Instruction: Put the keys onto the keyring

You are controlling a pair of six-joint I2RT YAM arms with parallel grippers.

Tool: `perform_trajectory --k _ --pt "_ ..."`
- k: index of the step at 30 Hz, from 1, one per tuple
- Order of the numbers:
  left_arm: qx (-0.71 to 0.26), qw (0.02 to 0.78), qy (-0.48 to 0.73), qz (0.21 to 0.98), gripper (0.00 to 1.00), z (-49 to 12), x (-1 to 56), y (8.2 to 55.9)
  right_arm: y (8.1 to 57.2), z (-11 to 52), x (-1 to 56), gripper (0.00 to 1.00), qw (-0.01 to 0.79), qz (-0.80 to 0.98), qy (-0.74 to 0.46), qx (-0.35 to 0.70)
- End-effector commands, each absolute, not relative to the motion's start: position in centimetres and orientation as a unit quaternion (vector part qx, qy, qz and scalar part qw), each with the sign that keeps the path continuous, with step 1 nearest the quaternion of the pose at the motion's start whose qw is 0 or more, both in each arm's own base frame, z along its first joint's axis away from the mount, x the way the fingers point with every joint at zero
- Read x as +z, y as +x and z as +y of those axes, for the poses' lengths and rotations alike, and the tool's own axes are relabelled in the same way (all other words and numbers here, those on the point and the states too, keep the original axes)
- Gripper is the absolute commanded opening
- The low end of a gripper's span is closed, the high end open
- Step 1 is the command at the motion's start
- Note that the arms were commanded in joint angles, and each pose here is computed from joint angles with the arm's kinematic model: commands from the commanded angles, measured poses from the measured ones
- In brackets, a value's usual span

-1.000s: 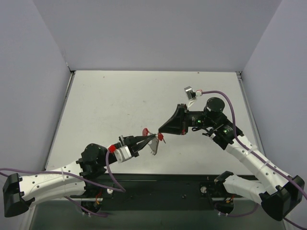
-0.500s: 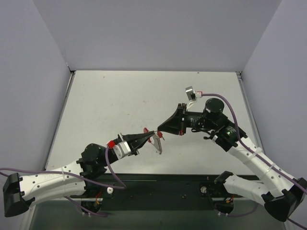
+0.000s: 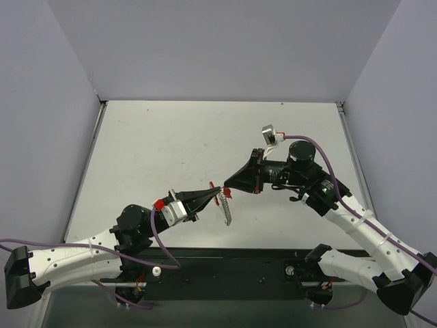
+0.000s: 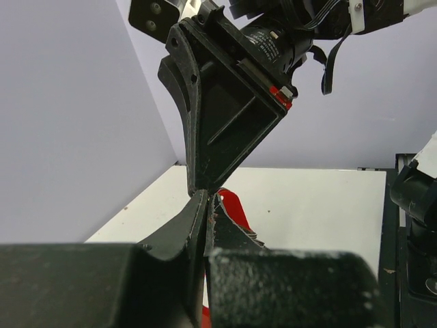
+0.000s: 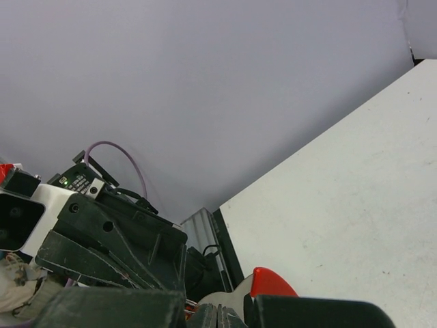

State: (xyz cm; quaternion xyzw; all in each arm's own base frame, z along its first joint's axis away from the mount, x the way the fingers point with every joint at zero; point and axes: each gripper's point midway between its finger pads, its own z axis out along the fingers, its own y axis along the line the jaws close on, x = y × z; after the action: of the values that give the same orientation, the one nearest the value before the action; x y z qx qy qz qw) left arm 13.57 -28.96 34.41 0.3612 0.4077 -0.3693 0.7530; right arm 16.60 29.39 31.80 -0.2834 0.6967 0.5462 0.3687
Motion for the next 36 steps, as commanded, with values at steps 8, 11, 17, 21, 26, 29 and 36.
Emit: perform_trajectory --k 8,11,17,21,26,29,36 --pt "-0.427 0.791 0.309 0.312 0.00 -27.4 41.7 11.1 17.5 29.2 30.3 0.00 0.378 0.716 -0.277 0.517" --pt "-0.427 0.790 0.307 0.314 0.00 -27.4 41.6 11.2 17.4 29.2 30.2 0.00 0.378 0.716 -0.277 0.517" --pt "-0.425 0.786 0.310 0.323 0.00 -27.7 41.1 11.5 16.8 29.4 31.2 0.00 0.383 0.696 -0.283 0.537" --pt "-0.421 0.787 0.308 0.328 0.00 -27.8 40.7 11.7 16.7 29.5 31.4 0.00 0.379 0.694 -0.281 0.544" --pt "-0.417 0.789 0.307 0.329 0.00 -27.7 40.6 11.9 16.7 29.6 31.4 0.00 0.378 0.691 -0.278 0.550" --pt "-0.416 0.790 0.306 0.331 0.00 -27.7 40.5 12.0 16.8 29.5 31.6 0.00 0.382 0.691 -0.277 0.548" --pt "-0.413 0.788 0.305 0.341 0.00 -27.6 39.8 12.2 17.2 29.2 30.9 0.00 0.373 0.699 -0.274 0.545"
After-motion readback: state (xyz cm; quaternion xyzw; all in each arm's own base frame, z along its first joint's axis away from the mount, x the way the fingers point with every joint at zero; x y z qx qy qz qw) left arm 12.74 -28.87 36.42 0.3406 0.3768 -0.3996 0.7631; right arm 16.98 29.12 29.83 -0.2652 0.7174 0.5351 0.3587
